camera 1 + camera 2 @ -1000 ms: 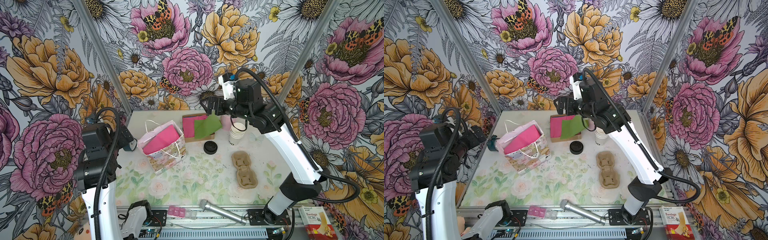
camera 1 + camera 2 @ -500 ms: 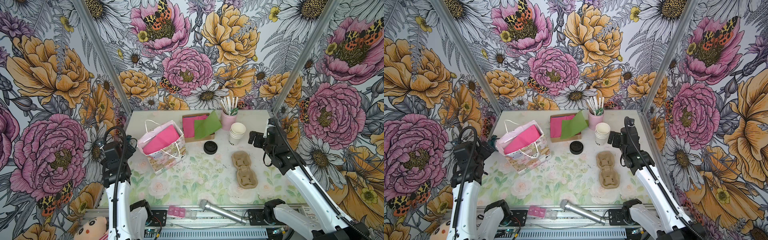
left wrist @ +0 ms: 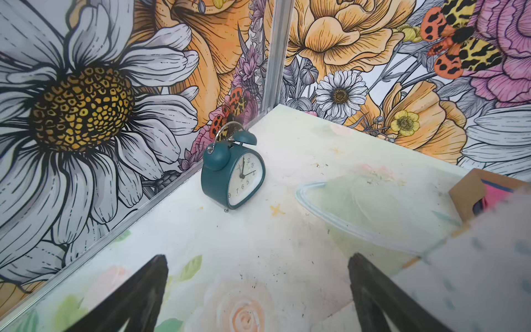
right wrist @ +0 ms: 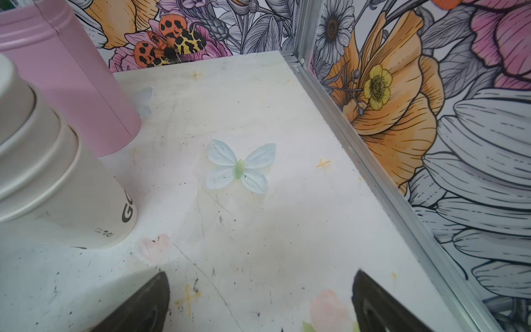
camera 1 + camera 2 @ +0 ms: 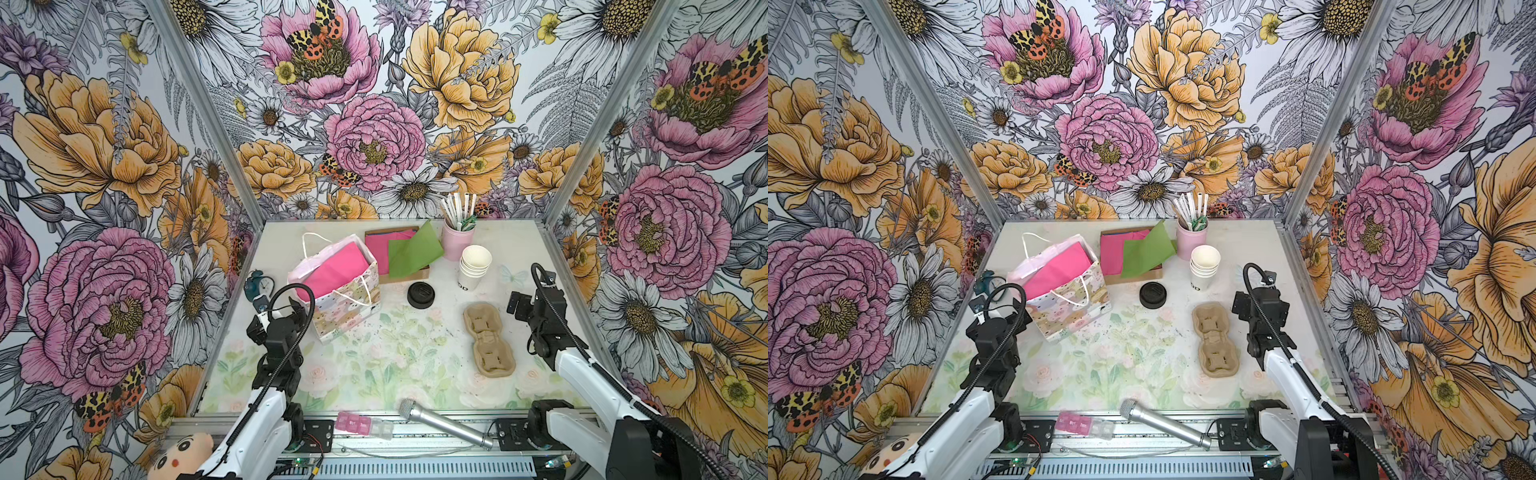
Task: Pack a coffee takeout order
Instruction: Reset both arms
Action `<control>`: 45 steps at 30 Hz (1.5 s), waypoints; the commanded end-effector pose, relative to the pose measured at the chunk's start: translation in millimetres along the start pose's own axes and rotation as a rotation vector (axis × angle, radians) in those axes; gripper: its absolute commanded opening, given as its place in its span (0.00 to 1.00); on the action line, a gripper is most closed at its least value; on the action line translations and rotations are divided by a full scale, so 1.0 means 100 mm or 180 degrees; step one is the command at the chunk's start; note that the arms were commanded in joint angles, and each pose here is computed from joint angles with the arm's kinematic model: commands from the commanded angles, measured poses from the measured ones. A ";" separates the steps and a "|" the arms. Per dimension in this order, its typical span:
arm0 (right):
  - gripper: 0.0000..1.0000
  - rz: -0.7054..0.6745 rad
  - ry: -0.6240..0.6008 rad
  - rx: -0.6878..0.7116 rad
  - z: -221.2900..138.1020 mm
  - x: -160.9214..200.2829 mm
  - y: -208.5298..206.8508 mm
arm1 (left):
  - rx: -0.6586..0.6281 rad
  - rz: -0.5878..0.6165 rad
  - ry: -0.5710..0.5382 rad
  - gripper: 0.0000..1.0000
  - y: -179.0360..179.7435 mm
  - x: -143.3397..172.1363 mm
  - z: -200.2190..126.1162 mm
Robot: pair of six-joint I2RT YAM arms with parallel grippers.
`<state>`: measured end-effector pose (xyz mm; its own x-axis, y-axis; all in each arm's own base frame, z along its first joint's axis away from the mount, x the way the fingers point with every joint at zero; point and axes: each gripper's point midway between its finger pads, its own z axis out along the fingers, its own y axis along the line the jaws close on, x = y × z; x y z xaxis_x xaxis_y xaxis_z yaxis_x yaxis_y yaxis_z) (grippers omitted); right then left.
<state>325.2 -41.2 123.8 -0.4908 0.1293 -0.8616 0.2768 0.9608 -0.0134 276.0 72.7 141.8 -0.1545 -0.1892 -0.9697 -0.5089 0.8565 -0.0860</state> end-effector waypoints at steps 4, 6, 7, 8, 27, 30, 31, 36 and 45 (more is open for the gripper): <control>0.99 -0.0008 -0.0459 -0.0277 0.05 -0.27 0.16 | 0.0286 -0.0158 -0.0560 0.99 -0.10 -0.32 -0.10; 0.99 -0.0017 -0.0455 -0.0328 0.08 -0.22 0.18 | 0.0401 -0.0137 -0.0543 0.99 -0.13 -0.27 -0.09; 1.00 -0.0016 -0.0469 -0.0364 0.10 -0.20 0.19 | 0.0480 -0.0155 -0.0544 0.99 -0.15 -0.26 -0.09; 0.99 -0.0018 -0.0501 -0.0429 0.12 -0.19 0.23 | 0.0575 -0.0183 -0.0550 0.99 -0.18 -0.25 -0.09; 0.99 -0.0286 -0.0819 -0.0856 0.64 -0.26 0.52 | 0.1244 0.0117 -0.0487 0.99 -0.76 -0.17 0.41; 0.99 -0.0220 -0.0796 -0.0824 0.64 -0.26 0.47 | 0.1345 0.0179 -0.0427 0.99 -0.85 -0.04 0.54; 1.00 -0.0227 -0.0839 -0.0836 0.64 -0.27 0.48 | 0.1358 0.0182 -0.0408 0.99 -0.87 0.02 0.60; 1.00 -0.0230 -0.0823 -0.0833 0.65 -0.26 0.48 | 0.1163 0.0077 -0.0155 0.99 -0.79 0.06 0.79; 0.99 -0.0107 -0.0860 -0.0603 0.64 -0.27 0.34 | 0.1060 0.0522 -0.0016 0.99 -1.05 0.10 0.85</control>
<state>401.8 -18.7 106.9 -0.2951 0.0343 -0.9549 0.0440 0.9988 0.0223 400.9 18.8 127.2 -0.1656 -0.0767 -0.9832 -0.1510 0.9872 -0.0516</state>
